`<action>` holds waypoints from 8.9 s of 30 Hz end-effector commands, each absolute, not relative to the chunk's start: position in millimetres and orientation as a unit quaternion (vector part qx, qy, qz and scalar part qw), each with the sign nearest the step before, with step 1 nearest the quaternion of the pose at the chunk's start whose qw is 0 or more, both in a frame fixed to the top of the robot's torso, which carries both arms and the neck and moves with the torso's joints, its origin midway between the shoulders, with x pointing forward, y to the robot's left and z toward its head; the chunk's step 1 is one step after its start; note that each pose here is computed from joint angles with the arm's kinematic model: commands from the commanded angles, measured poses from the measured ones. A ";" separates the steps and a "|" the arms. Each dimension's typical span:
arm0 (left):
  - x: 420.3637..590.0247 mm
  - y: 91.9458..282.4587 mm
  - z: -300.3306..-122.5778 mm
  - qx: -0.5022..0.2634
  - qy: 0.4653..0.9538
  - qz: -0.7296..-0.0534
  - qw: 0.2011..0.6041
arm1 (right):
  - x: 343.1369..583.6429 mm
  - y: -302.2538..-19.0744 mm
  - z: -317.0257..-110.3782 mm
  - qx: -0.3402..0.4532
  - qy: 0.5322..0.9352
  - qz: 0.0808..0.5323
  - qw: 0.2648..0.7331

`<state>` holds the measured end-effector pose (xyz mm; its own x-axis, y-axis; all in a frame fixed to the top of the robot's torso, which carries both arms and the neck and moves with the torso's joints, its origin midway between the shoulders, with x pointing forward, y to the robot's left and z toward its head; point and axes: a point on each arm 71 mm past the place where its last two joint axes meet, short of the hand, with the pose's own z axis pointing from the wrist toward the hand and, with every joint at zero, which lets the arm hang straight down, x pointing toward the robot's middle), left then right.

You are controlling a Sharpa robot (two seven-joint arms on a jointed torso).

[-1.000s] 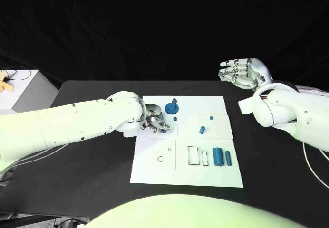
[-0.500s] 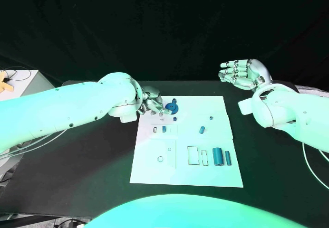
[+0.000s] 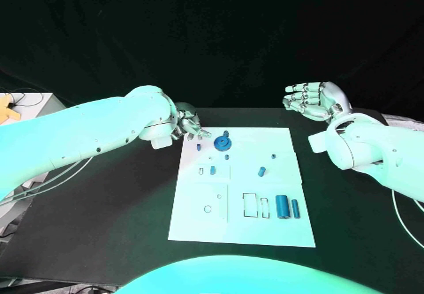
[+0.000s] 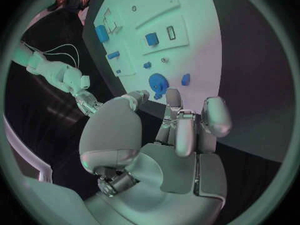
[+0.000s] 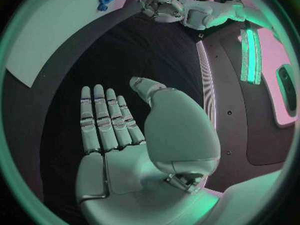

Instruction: Assemble the parts on the task board

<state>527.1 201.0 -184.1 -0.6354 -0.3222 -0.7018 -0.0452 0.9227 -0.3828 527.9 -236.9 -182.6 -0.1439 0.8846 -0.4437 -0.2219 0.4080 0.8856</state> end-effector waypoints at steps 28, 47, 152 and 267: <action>553.4 213.4 -213.8 -0.114 0.909 -0.121 0.382 | 524.8 -236.2 -181.4 0.274 0.594 0.474 0.589; 547.4 207.9 -215.8 -0.092 0.921 -0.122 0.359 | 525.6 -235.5 -181.6 0.274 0.595 0.475 0.588; 537.6 208.0 -213.7 -0.128 0.915 -0.158 0.348 | 526.7 -236.0 -183.9 0.276 0.598 0.475 0.583; 477.7 203.6 -234.7 -0.084 0.929 -0.171 0.316 | 525.0 -244.9 -188.7 0.282 0.599 0.469 0.585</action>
<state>479.4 205.1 -233.6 -0.7742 -0.2840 -0.5657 -0.0615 0.9232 -0.3794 525.2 -245.6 -189.0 -0.1482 0.8868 -0.4377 -0.1998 0.4066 0.8915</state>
